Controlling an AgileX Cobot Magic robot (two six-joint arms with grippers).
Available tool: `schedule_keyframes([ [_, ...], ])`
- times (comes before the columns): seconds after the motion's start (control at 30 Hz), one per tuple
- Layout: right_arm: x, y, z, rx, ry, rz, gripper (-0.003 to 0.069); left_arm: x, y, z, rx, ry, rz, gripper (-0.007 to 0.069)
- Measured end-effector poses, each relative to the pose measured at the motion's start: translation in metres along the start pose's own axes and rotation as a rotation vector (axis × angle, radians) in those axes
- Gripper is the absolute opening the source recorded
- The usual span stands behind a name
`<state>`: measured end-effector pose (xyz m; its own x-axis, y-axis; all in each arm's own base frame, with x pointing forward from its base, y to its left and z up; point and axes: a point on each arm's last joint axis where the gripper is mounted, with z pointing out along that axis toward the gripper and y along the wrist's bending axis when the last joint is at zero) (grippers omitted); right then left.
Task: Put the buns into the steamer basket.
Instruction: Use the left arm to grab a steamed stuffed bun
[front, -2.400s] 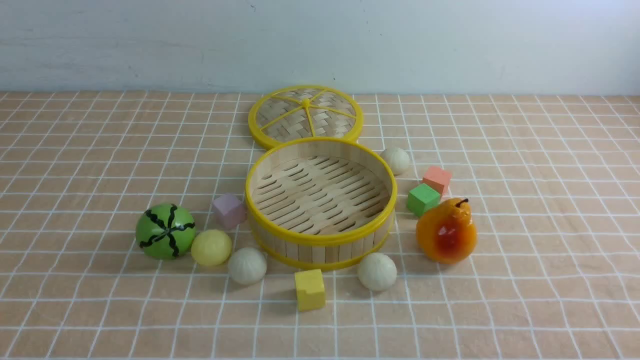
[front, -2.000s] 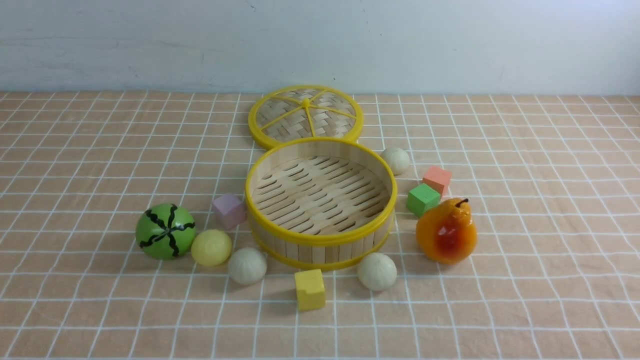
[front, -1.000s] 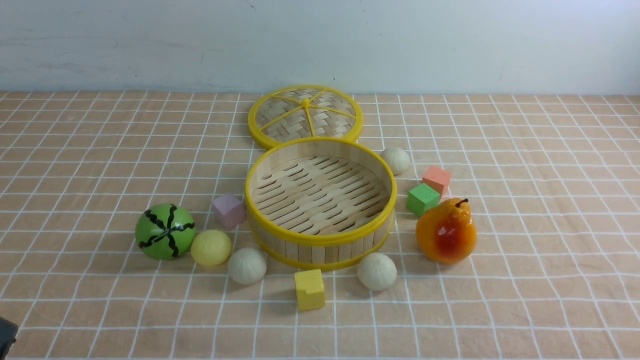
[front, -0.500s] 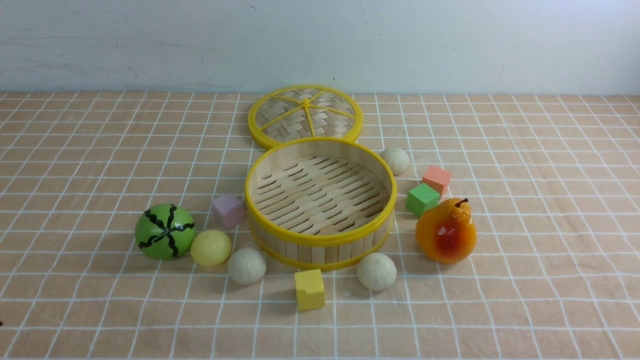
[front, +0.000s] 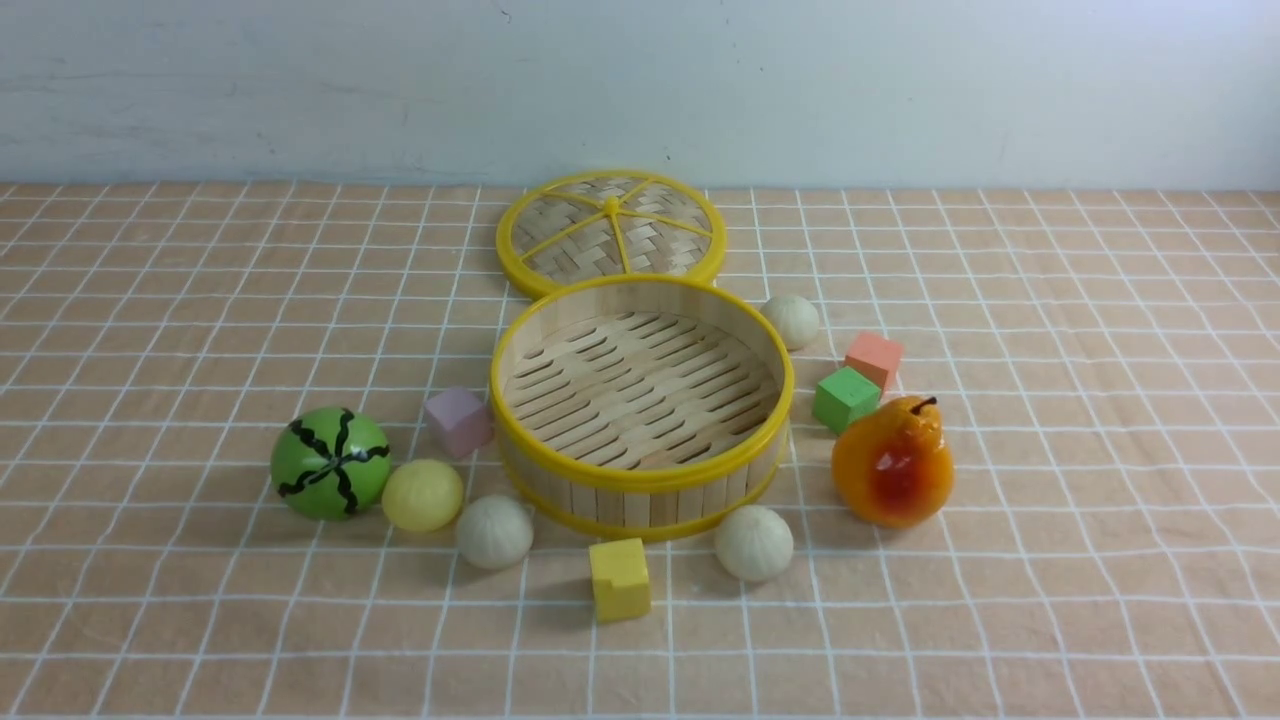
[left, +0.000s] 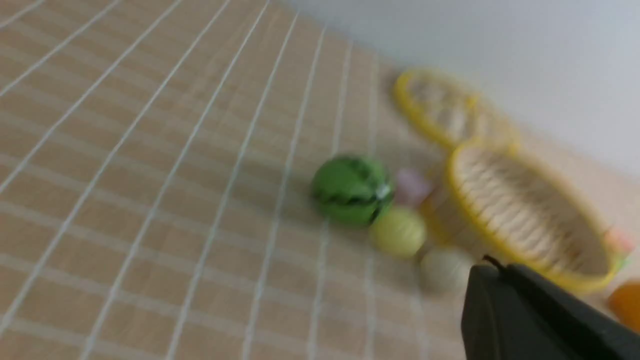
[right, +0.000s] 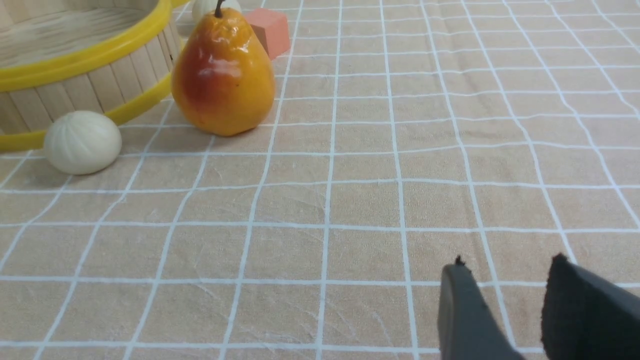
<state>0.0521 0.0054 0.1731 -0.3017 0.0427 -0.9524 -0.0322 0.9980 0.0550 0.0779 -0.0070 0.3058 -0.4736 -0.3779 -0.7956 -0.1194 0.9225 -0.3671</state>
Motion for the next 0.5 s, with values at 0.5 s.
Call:
schedule_keyframes([
  [0.5, 0.000, 0.000, 0.000, 0.000, 0.000, 0.000, 0.0242, -0.034, -0.069, 0.131, 0.281, 0.652, 0.163, -0.0013],
])
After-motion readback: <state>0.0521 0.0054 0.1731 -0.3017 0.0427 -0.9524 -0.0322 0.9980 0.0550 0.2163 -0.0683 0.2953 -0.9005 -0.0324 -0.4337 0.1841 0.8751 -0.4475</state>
